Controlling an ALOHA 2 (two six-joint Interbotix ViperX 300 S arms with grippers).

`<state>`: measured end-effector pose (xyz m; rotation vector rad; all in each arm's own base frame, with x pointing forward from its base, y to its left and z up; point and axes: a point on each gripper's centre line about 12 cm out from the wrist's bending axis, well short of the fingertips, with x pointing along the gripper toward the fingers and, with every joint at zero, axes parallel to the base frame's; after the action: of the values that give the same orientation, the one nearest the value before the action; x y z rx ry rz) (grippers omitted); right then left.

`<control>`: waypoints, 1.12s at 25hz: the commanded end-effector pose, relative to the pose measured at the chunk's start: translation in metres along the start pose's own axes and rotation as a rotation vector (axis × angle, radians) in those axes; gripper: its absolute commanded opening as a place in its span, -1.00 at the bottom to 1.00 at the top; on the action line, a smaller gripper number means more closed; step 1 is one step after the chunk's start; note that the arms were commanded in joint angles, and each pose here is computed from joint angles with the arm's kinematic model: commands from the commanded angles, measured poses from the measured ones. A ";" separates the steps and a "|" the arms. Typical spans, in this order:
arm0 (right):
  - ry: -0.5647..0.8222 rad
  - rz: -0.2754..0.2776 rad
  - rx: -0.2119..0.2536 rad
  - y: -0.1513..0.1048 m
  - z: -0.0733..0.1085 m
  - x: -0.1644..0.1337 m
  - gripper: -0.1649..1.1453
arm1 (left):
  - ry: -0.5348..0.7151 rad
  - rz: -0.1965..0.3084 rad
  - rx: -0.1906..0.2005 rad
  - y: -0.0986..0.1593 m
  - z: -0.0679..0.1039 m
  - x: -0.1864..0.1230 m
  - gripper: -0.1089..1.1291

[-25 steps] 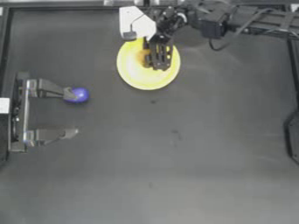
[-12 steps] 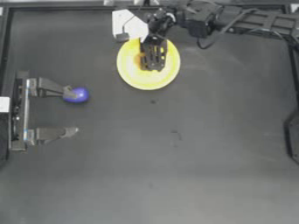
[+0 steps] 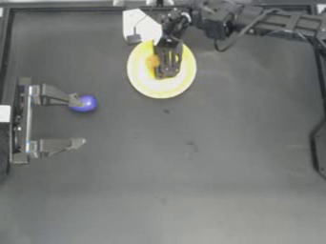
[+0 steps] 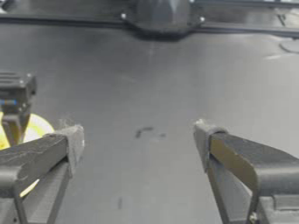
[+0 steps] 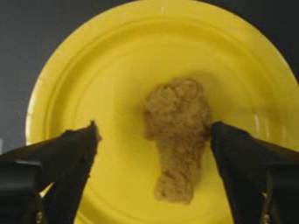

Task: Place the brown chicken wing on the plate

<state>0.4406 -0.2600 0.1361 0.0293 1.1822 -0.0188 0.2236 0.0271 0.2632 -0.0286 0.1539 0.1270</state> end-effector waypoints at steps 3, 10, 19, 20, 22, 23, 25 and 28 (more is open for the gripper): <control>-0.049 0.042 0.026 0.000 0.017 -0.027 0.78 | -0.009 0.008 -0.003 0.002 0.004 0.002 0.84; -0.053 0.066 0.038 -0.003 0.022 -0.045 0.75 | -0.002 0.011 -0.003 0.002 0.001 0.002 0.84; -0.152 -0.018 0.022 0.004 0.025 -0.095 0.75 | -0.002 0.011 -0.002 0.002 0.001 0.002 0.84; -0.158 -0.024 0.025 0.006 0.023 -0.097 0.75 | 0.001 0.012 -0.002 0.003 0.000 0.002 0.84; -0.170 -0.030 0.029 0.012 0.018 -0.101 0.75 | -0.002 0.016 -0.004 0.004 0.001 0.002 0.84; -0.175 -0.033 0.031 0.015 0.015 -0.102 0.75 | -0.002 0.015 -0.002 0.003 0.001 0.002 0.84; -0.195 -0.046 0.041 0.021 0.010 -0.107 0.75 | -0.002 0.020 -0.003 0.005 0.001 0.002 0.84; -0.233 -0.073 0.054 0.031 0.003 -0.115 0.75 | 0.001 0.022 -0.003 0.005 0.000 0.002 0.84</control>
<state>0.4057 -0.2358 0.2151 0.0632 1.0223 -0.0927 0.2224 0.0311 0.2607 -0.0304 0.1598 0.1454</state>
